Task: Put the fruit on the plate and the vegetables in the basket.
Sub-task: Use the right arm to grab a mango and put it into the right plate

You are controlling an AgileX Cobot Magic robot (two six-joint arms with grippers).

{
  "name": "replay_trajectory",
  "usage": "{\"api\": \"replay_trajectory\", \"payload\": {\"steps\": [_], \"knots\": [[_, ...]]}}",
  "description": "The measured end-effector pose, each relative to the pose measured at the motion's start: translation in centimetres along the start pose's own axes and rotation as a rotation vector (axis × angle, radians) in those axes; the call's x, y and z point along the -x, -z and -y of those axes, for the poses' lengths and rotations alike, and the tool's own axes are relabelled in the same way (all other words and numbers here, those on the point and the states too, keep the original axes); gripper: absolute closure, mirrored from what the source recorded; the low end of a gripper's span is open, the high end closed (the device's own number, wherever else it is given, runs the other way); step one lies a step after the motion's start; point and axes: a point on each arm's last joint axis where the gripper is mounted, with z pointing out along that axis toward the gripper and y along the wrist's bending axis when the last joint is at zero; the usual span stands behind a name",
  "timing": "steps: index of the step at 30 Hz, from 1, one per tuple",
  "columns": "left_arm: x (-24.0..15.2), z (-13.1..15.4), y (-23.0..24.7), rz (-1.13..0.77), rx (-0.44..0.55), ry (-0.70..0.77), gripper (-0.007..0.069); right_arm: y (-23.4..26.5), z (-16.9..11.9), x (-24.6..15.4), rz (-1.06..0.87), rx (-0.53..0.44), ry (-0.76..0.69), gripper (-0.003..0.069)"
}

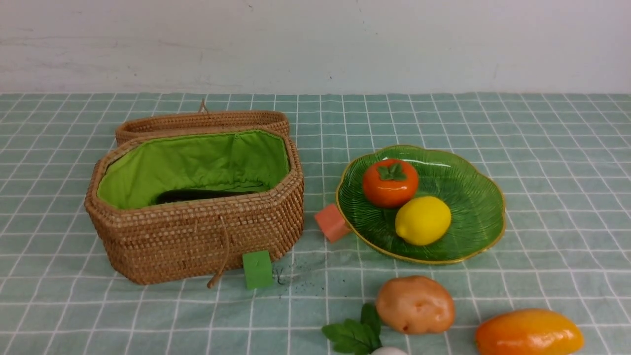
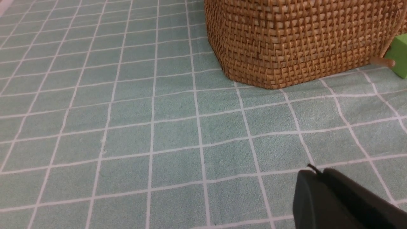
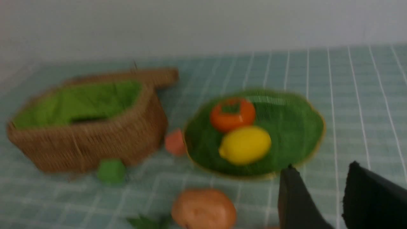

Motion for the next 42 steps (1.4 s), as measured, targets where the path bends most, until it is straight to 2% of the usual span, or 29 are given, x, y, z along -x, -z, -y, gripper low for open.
{"api": "replay_trajectory", "payload": {"steps": [4, 6, 11, 15, 16, 19, 21, 22, 23, 25, 26, 28, 29, 31, 32, 34, 35, 38, 42], "knots": [[0.0, 0.0, 0.0, 0.000, 0.000, 0.000, 0.0600, -3.9, 1.5, -0.2, -0.245, -0.034, 0.002, 0.0418], [0.0, 0.0, 0.0, 0.000, 0.000, 0.000, 0.0599, -6.9, 2.1, -0.8, -0.375, -0.025, -0.128, 0.0418], [0.0, 0.0, 0.0, 0.000, 0.000, 0.000, 0.0596, -11.2, 2.9, -2.2, -0.553, -0.004, -0.330, 0.0418], [0.0, 0.0, 0.0, 0.000, 0.000, 0.000, 0.0595, -14.3, 4.0, -3.8, -0.681, -0.071, -0.516, 0.0398], [0.0, 0.0, 0.0, 0.000, 0.000, 0.000, 0.0594, -14.6, 4.1, -3.9, -0.692, -0.077, -0.523, 0.0396], [0.0, 0.0, 0.0, 0.000, 0.000, 0.000, 0.0589, -15.9, 4.7, -4.7, -0.754, -0.125, -0.595, 0.0345], [0.0, 0.0, 0.0, 0.000, 0.000, 0.000, 0.0587, -16.9, 5.0, -5.2, -0.810, -0.160, -0.662, 0.0259], [0.0, 0.0, 0.0, 0.000, 0.000, 0.000, 0.0587, -17.0, 5.0, -5.2, -0.813, -0.161, -0.663, 0.0259], [0.0, 0.0, 0.0, 0.000, 0.000, 0.000, 0.0585, -17.5, 5.2, -5.6, -0.834, -0.199, -0.728, 0.0174], [0.0, 0.0, 0.0, 0.000, 0.000, 0.000, 0.0586, -17.7, 5.3, -5.7, -0.840, -0.225, -0.768, 0.0130], [0.0, 0.0, 0.0, 0.000, 0.000, 0.000, 0.0586, -18.1, 5.5, -6.0, -0.833, -0.279, -0.862, 0.0055], [0.0, 0.0, 0.0, 0.000, 0.000, 0.000, 0.0584, -18.2, 5.7, -6.0, -0.814, -0.312, -0.921, 0.0022], [0.0, 0.0, 0.0, 0.000, 0.000, 0.000, 0.0582, -18.6, 6.0, -5.9, -0.752, -0.381, -1.051, -0.0013], [0.0, 0.0, 0.0, 0.000, 0.000, 0.000, 0.0580, -18.7, 6.2, -6.0, -0.710, -0.426, -1.128, -0.0019], [0.0, 0.0, 0.0, 0.000, 0.000, 0.000, 0.0576, -19.0, 6.6, -6.1, -0.657, -0.489, -1.223, -0.0015], [0.0, 0.0, 0.0, 0.000, 0.000, 0.000, 0.0575, -19.1, 6.8, -6.3, -0.640, -0.521, -1.260, -0.0008], [0.0, 0.0, 0.0, 0.000, 0.000, 0.000, 0.0573, -19.4, 7.1, -6.7, -0.634, -0.574, -1.299, 0.0011], [0.0, 0.0, 0.0, 0.000, 0.000, 0.000, 0.0568, -20.2, 6.9, -7.7, -0.667, -0.631, -1.307, 0.0046], [0.0, 0.0, 0.0, 0.000, 0.000, 0.000, 0.0565, -21.3, 6.1, -8.7, -0.716, -0.647, -1.289, 0.0067]]}}
